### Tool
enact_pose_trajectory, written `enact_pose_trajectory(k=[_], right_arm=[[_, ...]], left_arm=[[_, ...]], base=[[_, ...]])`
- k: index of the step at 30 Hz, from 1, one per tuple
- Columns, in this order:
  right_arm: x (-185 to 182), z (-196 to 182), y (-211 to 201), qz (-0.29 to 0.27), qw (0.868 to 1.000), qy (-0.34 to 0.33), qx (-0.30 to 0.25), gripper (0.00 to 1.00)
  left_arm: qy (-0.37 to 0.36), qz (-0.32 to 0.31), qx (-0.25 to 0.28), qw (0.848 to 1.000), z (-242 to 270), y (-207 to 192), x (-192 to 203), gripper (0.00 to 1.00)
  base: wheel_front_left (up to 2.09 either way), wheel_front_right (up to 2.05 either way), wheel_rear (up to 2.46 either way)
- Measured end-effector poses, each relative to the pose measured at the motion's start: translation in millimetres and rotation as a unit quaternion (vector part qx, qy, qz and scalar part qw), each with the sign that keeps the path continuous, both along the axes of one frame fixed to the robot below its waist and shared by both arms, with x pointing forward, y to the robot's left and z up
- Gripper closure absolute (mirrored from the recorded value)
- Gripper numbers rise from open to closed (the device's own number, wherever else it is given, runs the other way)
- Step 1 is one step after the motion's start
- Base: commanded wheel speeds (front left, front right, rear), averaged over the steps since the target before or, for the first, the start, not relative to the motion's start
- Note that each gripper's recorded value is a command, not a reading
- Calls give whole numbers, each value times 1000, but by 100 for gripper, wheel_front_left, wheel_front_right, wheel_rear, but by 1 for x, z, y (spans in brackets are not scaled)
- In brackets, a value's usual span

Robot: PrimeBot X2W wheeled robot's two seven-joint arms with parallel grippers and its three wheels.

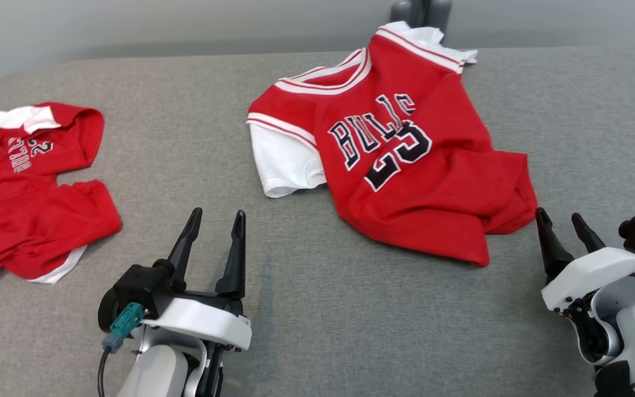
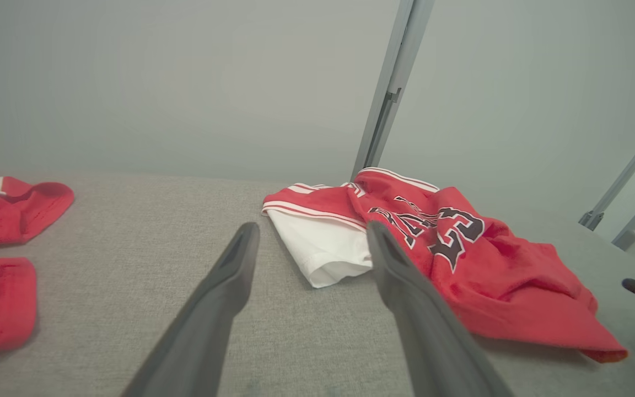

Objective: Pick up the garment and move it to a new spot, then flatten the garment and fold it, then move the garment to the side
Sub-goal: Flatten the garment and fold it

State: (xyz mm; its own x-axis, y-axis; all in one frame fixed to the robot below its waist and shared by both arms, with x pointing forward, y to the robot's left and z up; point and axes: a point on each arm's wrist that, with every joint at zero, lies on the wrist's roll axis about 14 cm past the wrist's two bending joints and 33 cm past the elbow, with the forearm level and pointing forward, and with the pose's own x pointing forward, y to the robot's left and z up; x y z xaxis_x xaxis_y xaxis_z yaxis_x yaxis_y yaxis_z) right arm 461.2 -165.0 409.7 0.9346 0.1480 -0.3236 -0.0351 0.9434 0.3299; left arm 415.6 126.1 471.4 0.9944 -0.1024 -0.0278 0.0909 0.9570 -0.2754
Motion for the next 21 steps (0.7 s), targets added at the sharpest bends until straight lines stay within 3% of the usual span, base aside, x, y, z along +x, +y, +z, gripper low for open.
enact_pose_trajectory(k=[8, 9, 10, 15, 21], right_arm=[[14, -26, 21, 26, 999, 34, -2, 0], [15, -29, 25, 30, 999, 38, -1, 23], [15, -37, 32, 48, 997, 54, -8, 100], [30, -28, 10, 40, 998, 21, -49, 100], [66, 13, -42, 17, 991, -42, -126, 100]], left_arm=[[12, 26, 5, 1000, -7, 18, -3, 0], [13, 29, 5, 999, -8, 20, -3, 0], [17, 35, 6, 999, -10, 24, -4, 0], [21, 40, 5, 999, -13, 26, -5, 0], [17, 35, 2, 999, -10, 23, -2, 0]], base=[[0, 0, 0], [0, 0, 0], [0, 0, 0], [0, 0, 0], [0, 0, 0]])
